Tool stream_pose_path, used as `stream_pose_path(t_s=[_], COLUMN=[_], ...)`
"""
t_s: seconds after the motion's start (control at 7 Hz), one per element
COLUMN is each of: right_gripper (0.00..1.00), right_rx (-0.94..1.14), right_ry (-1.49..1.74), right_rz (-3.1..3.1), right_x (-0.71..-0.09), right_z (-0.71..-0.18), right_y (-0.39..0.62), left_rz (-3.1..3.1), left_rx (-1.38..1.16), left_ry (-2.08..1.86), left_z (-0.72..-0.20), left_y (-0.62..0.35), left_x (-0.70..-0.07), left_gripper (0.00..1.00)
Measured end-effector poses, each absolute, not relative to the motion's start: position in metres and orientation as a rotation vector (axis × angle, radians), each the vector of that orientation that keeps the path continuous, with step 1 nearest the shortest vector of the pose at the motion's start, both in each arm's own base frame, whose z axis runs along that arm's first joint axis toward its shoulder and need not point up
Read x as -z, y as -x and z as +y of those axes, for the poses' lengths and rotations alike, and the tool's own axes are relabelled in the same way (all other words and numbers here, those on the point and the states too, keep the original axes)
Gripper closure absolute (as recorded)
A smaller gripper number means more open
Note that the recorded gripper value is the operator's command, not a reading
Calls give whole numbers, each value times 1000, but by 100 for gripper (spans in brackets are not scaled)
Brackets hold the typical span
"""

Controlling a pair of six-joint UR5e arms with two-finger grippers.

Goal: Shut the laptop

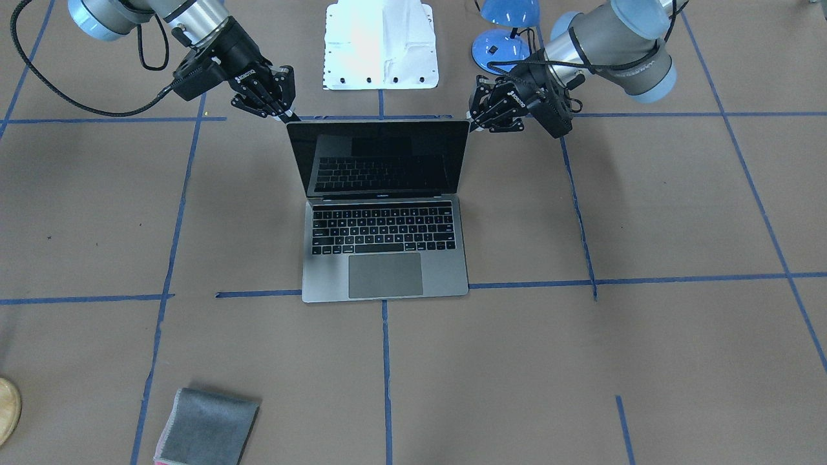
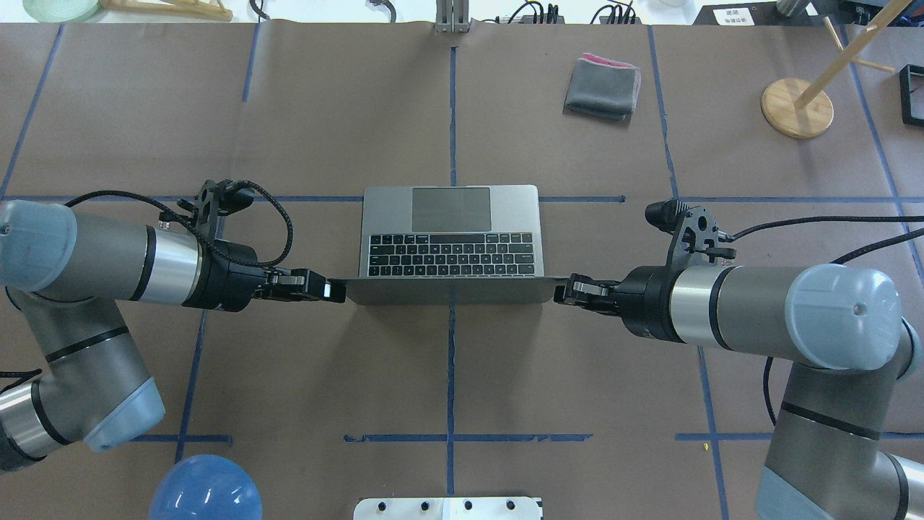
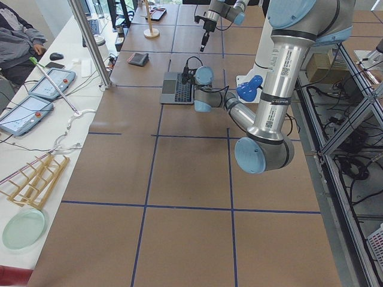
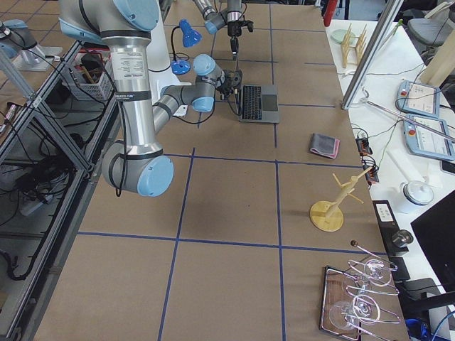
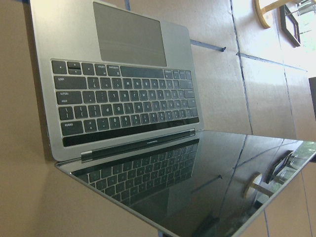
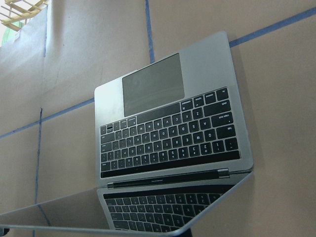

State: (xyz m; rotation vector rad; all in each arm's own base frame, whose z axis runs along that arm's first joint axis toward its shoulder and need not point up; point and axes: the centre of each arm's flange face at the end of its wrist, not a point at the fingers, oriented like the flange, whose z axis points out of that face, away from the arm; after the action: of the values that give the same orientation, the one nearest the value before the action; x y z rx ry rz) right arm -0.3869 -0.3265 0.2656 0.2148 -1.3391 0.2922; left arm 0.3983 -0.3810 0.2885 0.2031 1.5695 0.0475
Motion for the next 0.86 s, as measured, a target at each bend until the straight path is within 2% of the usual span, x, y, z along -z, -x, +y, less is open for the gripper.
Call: stream_pose_path(t_s=[0.86], right_gripper=[99], right_rx=[-328], right_ry=[-226], right_rz=[-1307], right_x=[-271], right_z=[-390], right_y=[397], left_rz=[1497], left_rx=[36], left_ry=[-228], left_z=[-448], left_y=[-414], left_x=[-281], left_gripper=[100])
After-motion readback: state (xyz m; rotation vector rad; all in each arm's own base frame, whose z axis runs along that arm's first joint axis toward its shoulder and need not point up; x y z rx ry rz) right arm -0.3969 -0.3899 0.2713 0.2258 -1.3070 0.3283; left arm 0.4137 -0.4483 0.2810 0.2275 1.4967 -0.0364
